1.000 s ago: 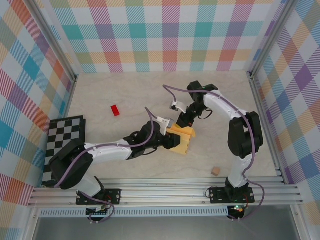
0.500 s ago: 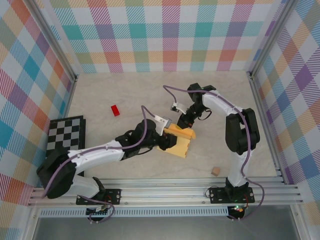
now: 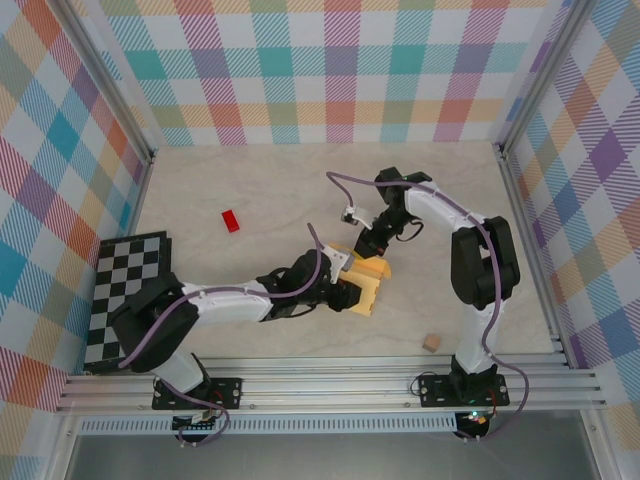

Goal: Fold the paper box

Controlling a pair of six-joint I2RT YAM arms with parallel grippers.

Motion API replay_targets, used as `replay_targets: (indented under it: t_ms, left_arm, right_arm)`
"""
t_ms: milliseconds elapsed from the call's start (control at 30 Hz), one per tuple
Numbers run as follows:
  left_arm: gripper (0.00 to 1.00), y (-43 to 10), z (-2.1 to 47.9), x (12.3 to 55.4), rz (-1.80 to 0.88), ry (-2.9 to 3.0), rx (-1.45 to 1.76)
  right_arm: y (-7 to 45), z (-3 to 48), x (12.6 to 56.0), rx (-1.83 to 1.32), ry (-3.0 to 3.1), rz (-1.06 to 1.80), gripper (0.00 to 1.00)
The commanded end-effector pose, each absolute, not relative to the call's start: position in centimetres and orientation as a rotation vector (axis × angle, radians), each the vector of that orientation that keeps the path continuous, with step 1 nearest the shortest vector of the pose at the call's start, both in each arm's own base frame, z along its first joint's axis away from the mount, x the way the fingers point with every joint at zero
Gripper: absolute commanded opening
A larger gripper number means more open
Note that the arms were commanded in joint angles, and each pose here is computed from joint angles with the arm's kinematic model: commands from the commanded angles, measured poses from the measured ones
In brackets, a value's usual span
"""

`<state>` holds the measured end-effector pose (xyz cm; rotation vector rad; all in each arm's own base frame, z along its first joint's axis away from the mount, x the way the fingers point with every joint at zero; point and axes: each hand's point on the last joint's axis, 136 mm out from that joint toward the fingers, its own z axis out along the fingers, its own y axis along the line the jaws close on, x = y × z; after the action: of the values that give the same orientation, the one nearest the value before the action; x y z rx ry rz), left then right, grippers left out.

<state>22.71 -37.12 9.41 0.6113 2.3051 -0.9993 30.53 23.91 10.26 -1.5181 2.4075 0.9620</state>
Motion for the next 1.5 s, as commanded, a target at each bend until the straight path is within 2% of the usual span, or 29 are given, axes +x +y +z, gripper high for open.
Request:
replay_targets:
  t_ms: [0,200,400,533,667,800,900,1100,1300,1467]
  left_arm:
    - [0.33,-38.5,10.6,24.4,-0.988,2.244,0.562]
    - [0.32,-37.6,9.9,24.7,-0.910,2.265,0.557]
    - [0.34,-35.9,13.3,24.0,-0.882,2.216,0.590]
    - [0.38,-32.1,17.2,24.4,-0.784,2.148,0.570]
    - [0.47,-26.7,20.0,26.2,-0.670,2.105,0.458]
    - [0.47,-22.4,20.7,28.8,-0.625,2.116,0.304]
    - [0.47,-23.3,19.7,29.5,-0.641,2.160,0.382]
    - [0.57,-27.1,17.4,30.6,-0.698,2.051,0.697]
    - [0.53,-27.8,18.6,33.6,-0.606,2.020,0.698]
    - [0.49,-29.2,16.6,34.9,-0.617,2.157,0.708]
  right_arm:
    - [24.0,11.4,29.9,-1.519,2.358,0.998,0.00]
    - [23.9,11.9,29.8,-1.530,2.334,0.975,0.00]
    - [23.1,12.9,31.0,-1.540,2.306,0.790,0.00]
    - [22.1,13.8,31.8,-1.570,2.272,0.581,0.00]
    - [21.7,14.4,32.2,-1.611,2.225,0.413,0.00]
    - [21.7,14.7,32.1,-1.641,2.172,0.309,0.00]
    - [21.8,14.7,31.9,-1.654,2.155,0.293,0.00]
    - [21.9,13.9,31.5,-1.663,2.159,0.317,0.00]
    - [21.6,13.4,31.1,-1.678,2.176,0.319,0.00]
    - [21.4,13.2,31.0,-1.683,2.178,0.312,0.00]
